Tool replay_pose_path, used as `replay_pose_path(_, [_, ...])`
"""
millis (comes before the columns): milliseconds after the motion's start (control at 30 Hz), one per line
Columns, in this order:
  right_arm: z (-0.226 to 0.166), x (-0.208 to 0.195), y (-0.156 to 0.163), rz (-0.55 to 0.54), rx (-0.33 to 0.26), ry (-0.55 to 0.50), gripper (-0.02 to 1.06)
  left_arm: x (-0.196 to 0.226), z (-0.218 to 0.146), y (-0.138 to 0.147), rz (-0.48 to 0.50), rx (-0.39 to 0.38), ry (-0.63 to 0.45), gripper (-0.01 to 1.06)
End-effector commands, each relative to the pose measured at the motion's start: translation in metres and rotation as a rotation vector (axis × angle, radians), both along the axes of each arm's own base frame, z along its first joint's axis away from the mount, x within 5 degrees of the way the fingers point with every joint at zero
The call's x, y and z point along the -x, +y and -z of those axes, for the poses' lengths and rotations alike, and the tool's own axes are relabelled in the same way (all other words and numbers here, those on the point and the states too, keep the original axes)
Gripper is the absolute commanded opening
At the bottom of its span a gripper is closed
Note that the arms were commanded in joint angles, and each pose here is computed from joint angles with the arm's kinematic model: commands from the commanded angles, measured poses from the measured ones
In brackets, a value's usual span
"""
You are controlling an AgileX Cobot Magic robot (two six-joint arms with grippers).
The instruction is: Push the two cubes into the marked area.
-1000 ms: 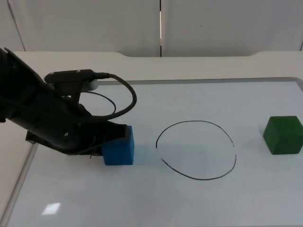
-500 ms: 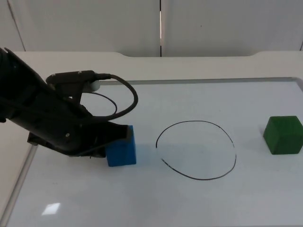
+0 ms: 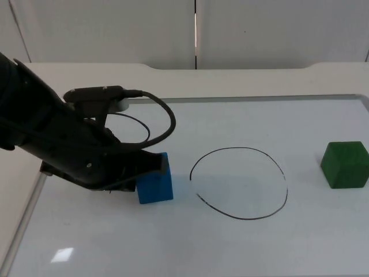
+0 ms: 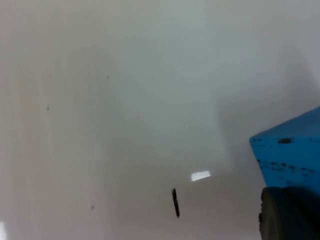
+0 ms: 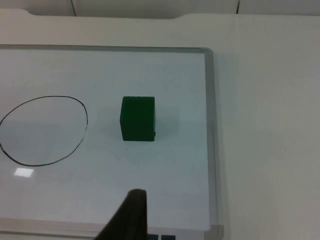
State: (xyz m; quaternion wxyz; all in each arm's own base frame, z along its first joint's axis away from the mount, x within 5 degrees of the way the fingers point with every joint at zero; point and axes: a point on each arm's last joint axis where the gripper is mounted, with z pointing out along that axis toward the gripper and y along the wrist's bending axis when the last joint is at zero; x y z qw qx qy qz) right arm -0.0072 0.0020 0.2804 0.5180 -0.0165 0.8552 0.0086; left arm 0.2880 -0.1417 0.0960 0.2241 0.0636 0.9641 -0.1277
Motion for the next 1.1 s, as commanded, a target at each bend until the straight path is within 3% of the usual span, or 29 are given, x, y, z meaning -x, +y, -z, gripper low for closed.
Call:
replay_pose_path(0, [0.000, 0.000, 0.000, -0.004, -0.004, -0.005, 1.05, -0.004, -0.002, -0.004, -0.010, 0.017, -0.005, 0.00])
replay_pose_path(567, [0.000, 0.000, 0.000, -0.004, -0.004, -0.005, 1.05, 0.004, -0.003, -0.025, 0.057, 0.012, -0.018, 0.00])
replay_pose_path(1067, [0.000, 0.000, 0.000, -0.004, -0.004, -0.005, 1.05, 0.004, -0.003, -0.025, 0.056, 0.017, -0.015, 0.00])
